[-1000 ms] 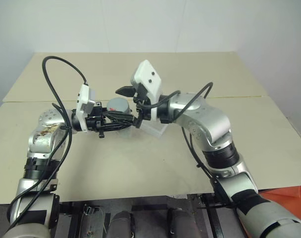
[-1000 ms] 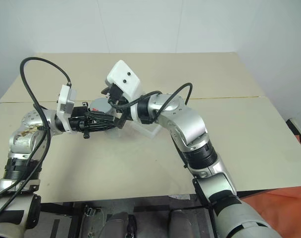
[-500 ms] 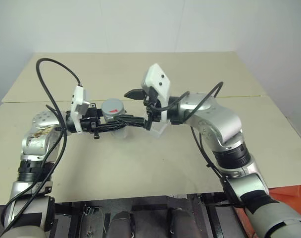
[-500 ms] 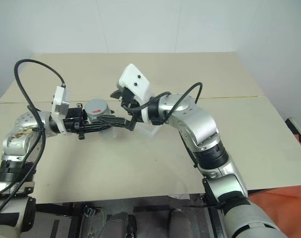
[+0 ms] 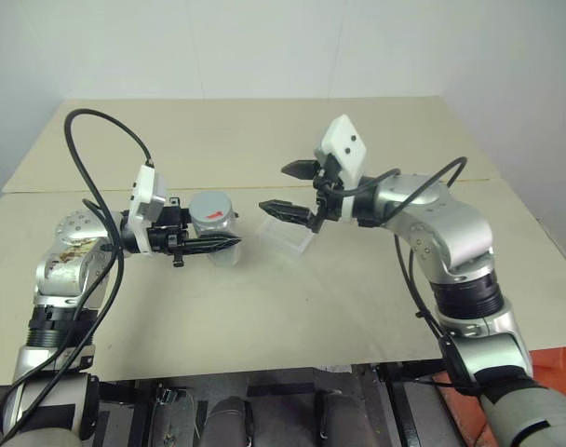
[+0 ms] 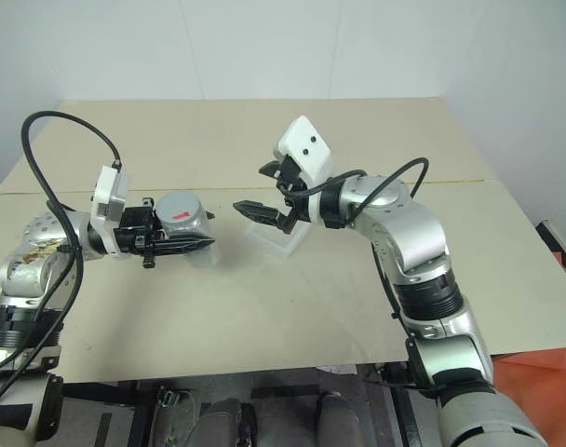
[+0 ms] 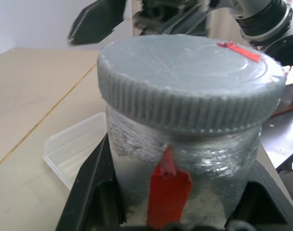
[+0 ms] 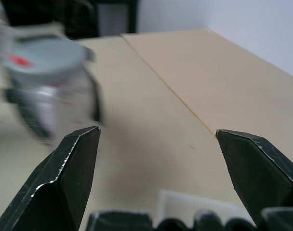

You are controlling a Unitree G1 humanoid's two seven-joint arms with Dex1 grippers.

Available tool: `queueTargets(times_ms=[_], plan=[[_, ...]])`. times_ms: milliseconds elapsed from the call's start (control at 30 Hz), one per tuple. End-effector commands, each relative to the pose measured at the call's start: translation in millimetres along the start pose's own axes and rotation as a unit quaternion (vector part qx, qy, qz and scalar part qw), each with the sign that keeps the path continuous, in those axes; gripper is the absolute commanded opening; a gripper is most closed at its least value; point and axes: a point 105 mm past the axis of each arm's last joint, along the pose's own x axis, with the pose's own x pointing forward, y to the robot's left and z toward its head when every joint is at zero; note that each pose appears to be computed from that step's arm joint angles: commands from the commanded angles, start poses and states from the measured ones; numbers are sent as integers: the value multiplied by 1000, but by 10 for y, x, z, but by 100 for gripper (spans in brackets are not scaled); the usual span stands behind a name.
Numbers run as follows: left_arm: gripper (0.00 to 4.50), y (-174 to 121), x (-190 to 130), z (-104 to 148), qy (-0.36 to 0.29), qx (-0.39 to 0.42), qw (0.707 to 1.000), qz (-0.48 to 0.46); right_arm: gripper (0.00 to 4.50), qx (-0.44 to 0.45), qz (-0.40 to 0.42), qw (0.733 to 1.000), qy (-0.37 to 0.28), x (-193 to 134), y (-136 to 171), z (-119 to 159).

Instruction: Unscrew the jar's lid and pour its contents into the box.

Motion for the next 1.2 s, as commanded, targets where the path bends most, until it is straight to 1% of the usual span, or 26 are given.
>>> queueTargets(times_ms=[33, 133, 233, 367, 567, 733, 900, 1200], plan=[[194, 49, 46, 82, -5, 23, 1000, 1, 448, -10, 34, 998, -50, -21, 149, 265], [194, 68, 95, 82, -8, 24, 1000, -3, 448, -1, 53, 996, -68, 53, 247, 339], [194, 91, 134, 90, -13, 27, 1000, -5, 448, -4, 54, 996, -73, 182, 300, 377], [194, 94, 149, 96, -15, 29, 999, -6, 448, -18, 42, 996, -71, 329, 306, 390], [194, 105, 132, 87, -13, 31, 999, -1, 448, -36, 41, 996, -64, 460, 340, 384], [194, 89, 115, 84, -13, 31, 999, 0, 448, -31, 21, 998, -54, 568, 262, 342], [194, 77, 85, 83, -10, 31, 999, 1, 448, -23, -1, 999, -47, 586, 153, 295], [194, 73, 16, 77, -5, 30, 1000, 8, 448, -25, -5, 999, -30, 500, 89, 208]])
